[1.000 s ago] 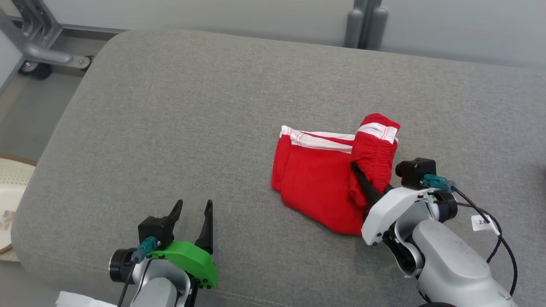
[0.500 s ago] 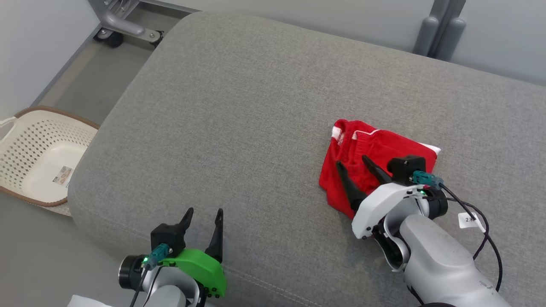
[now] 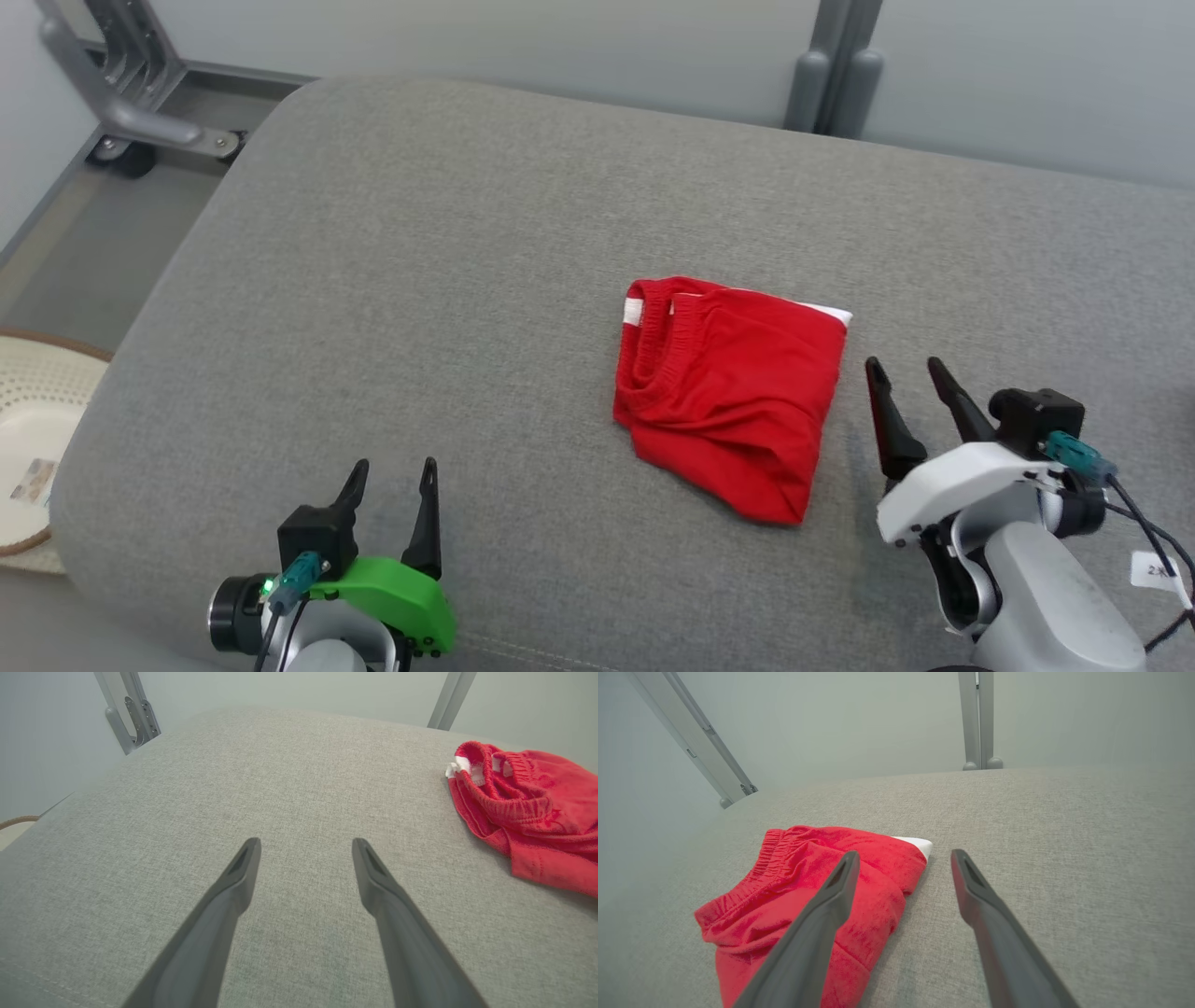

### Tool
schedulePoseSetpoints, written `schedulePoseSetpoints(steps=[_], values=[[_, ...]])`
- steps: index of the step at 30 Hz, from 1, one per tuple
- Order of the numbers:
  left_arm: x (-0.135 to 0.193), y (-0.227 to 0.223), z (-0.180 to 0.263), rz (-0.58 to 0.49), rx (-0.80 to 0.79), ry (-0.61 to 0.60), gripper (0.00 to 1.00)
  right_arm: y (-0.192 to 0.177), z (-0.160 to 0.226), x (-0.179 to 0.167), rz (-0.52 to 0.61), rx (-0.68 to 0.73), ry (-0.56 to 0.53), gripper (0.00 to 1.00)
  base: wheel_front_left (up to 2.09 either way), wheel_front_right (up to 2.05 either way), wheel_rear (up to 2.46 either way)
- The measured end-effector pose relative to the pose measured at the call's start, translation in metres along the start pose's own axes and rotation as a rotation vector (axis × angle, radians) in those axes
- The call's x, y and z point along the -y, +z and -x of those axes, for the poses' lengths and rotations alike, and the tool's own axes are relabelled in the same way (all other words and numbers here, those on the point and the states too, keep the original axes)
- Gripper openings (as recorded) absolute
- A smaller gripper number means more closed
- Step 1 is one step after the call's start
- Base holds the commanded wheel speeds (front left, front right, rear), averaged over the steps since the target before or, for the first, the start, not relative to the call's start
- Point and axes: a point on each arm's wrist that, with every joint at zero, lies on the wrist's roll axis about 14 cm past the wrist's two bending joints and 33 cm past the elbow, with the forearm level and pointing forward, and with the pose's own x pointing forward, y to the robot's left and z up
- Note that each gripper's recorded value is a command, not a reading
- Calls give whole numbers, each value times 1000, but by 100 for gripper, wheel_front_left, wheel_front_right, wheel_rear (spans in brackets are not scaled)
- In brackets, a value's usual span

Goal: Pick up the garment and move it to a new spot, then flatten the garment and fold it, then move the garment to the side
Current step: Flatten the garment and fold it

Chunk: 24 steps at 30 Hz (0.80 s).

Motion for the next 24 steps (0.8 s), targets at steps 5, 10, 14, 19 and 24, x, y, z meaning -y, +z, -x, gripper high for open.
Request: schedulePoseSetpoints(steps=[5,10,14,19,24], values=[[16,5,-5,-16,22,-50,100,19,42,46,48,75,-155,100,0,0,0],[29,10,-11,-26,38,-92,100,25,81,71,109,99,-260,100,0,0,0],[38,10,-12,-38,43,-122,100,34,104,81,140,130,-315,100,0,0,0],[44,13,-14,-48,54,-147,100,39,120,84,148,151,-349,100,0,0,0],[48,15,-15,-53,61,-160,100,41,134,86,155,163,-371,100,0,0,0]])
